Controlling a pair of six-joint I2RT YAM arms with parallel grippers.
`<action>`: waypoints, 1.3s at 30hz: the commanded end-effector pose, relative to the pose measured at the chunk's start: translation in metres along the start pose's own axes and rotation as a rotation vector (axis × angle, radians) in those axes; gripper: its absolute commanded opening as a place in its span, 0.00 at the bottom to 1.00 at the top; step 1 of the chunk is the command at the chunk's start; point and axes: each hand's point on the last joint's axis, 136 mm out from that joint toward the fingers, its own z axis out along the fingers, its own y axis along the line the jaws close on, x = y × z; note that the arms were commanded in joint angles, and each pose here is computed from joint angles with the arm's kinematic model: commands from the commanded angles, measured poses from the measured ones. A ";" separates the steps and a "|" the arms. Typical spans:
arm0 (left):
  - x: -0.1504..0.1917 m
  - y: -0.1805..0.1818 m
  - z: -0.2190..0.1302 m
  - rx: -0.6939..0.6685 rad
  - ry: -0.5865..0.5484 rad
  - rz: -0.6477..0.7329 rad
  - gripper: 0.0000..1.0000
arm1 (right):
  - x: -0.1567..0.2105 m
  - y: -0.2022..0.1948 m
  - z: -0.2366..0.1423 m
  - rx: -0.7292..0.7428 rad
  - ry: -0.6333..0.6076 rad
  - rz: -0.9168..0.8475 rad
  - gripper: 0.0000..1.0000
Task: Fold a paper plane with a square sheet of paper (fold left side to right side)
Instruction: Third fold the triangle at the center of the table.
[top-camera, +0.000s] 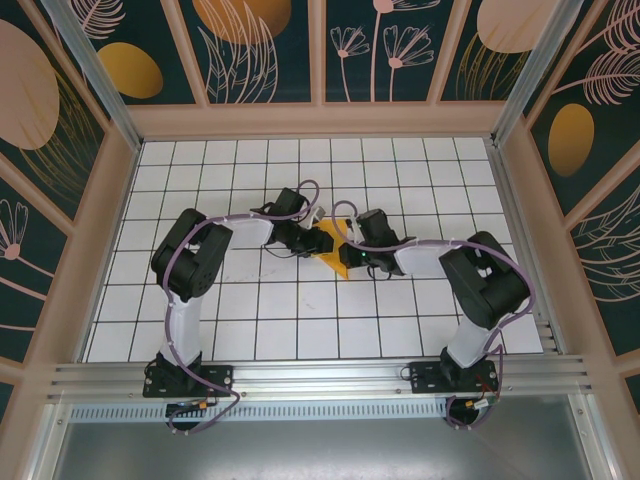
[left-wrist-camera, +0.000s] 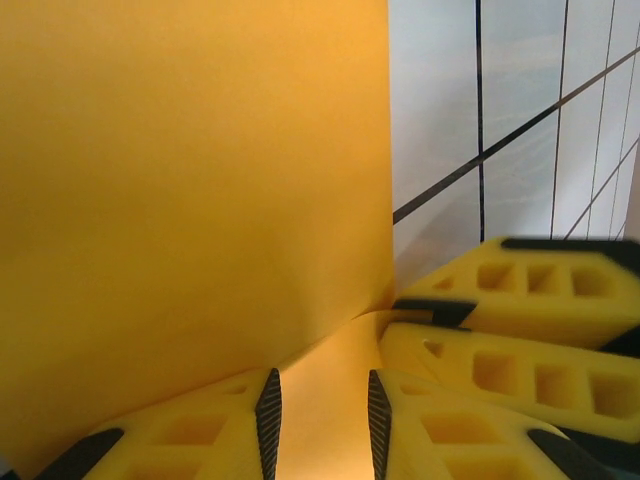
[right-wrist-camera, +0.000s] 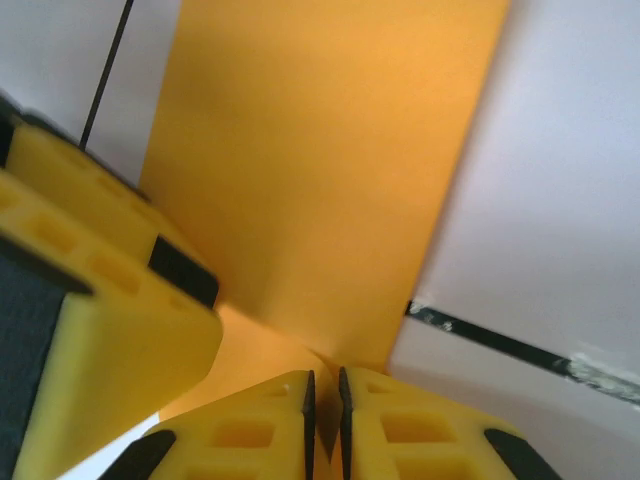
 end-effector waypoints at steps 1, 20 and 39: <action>0.024 0.050 0.016 -0.137 0.040 -0.074 0.32 | -0.029 0.006 -0.024 -0.015 -0.046 0.026 0.29; 0.018 0.046 0.015 -0.127 0.025 -0.067 0.31 | 0.038 0.081 -0.054 -0.366 0.170 0.058 0.33; 0.017 0.045 0.014 -0.130 0.019 -0.062 0.30 | 0.053 0.045 -0.023 -0.222 0.236 0.139 0.32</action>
